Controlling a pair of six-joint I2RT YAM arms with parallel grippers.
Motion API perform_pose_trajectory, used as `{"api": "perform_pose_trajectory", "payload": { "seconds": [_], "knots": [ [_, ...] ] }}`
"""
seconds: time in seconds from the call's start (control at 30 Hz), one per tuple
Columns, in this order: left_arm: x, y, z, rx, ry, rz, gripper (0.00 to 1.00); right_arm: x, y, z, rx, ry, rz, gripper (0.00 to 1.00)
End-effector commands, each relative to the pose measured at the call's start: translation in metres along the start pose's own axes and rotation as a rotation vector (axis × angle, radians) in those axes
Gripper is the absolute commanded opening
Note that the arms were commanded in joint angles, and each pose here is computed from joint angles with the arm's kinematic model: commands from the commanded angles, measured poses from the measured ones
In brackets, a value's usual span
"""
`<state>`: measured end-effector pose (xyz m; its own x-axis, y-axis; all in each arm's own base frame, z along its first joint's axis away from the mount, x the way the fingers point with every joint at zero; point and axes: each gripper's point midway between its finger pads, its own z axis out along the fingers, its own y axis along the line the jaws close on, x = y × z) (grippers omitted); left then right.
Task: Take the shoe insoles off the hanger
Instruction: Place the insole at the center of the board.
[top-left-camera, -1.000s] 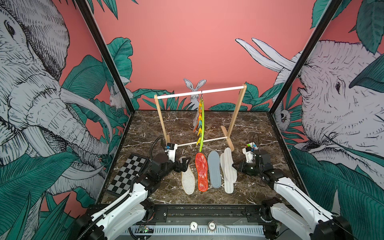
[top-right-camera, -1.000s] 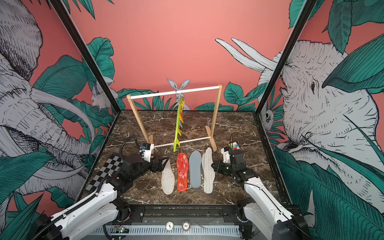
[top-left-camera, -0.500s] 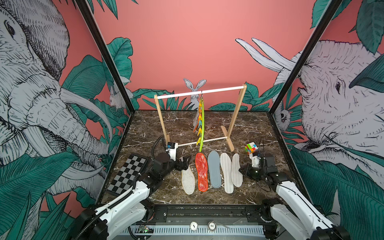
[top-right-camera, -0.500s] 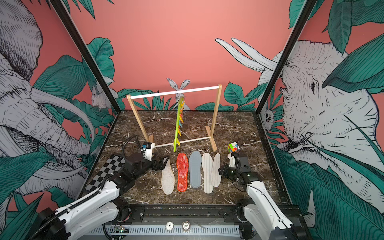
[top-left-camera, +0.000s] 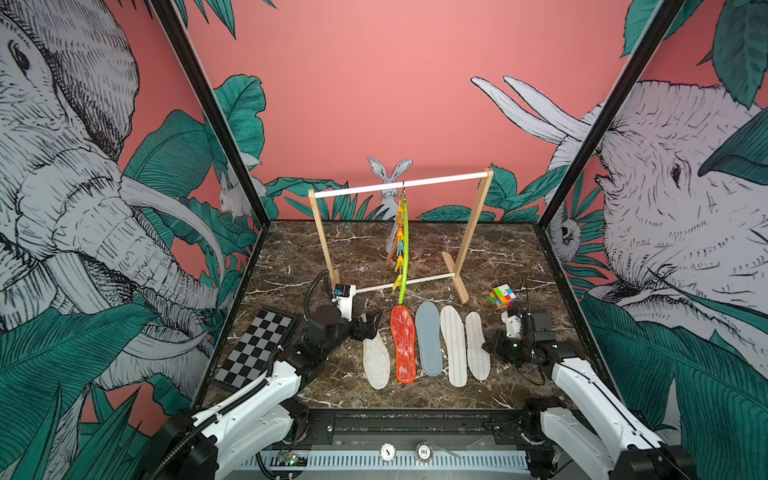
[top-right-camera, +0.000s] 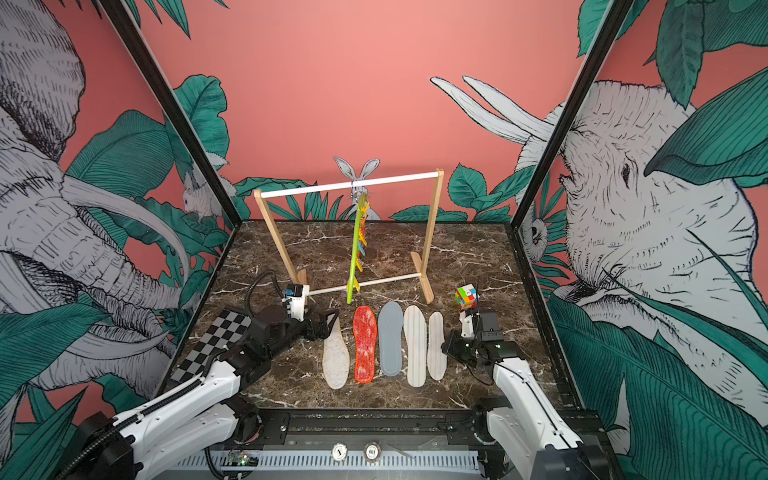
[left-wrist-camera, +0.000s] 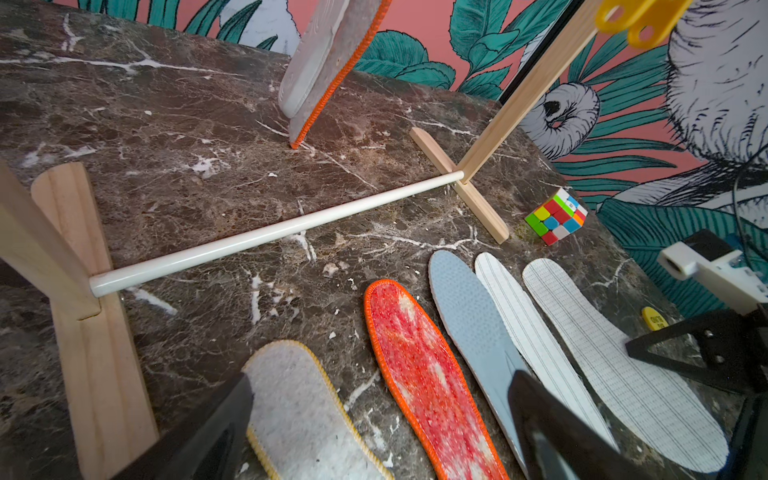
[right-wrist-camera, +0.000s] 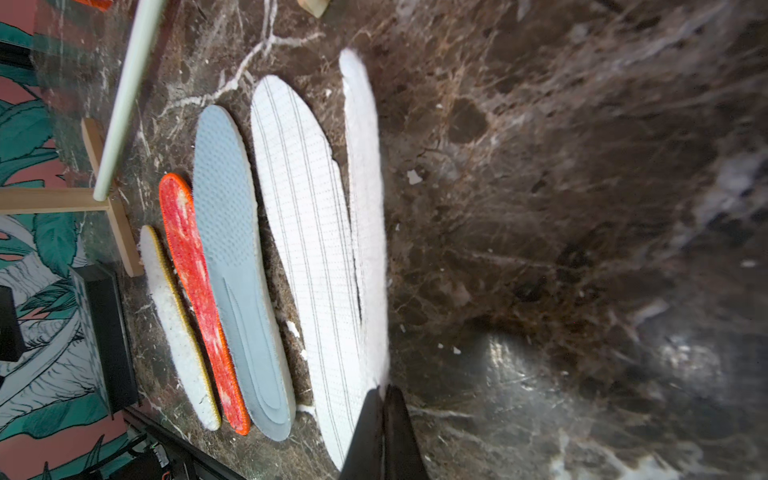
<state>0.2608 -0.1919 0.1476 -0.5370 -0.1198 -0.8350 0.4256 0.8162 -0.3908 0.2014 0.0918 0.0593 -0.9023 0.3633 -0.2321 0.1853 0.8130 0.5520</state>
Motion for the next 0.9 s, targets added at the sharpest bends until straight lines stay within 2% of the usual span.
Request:
{"api": "perform_pose_trajectory", "payload": {
  "seconds": [0.0,0.67,0.87],
  "knots": [
    [0.000,0.000,0.001,0.004,-0.015,-0.005,0.98,-0.005,-0.005,-0.004,0.050,0.005,-0.026,0.00],
    [-0.003,-0.001,0.007,0.001,-0.011,-0.008,0.98,-0.005,-0.033,0.014,0.171,0.054,-0.001,0.00],
    [-0.001,0.000,0.009,-0.004,-0.003,-0.009,0.98,-0.006,-0.039,0.017,0.200,0.055,-0.001,0.13]
  ]
}}
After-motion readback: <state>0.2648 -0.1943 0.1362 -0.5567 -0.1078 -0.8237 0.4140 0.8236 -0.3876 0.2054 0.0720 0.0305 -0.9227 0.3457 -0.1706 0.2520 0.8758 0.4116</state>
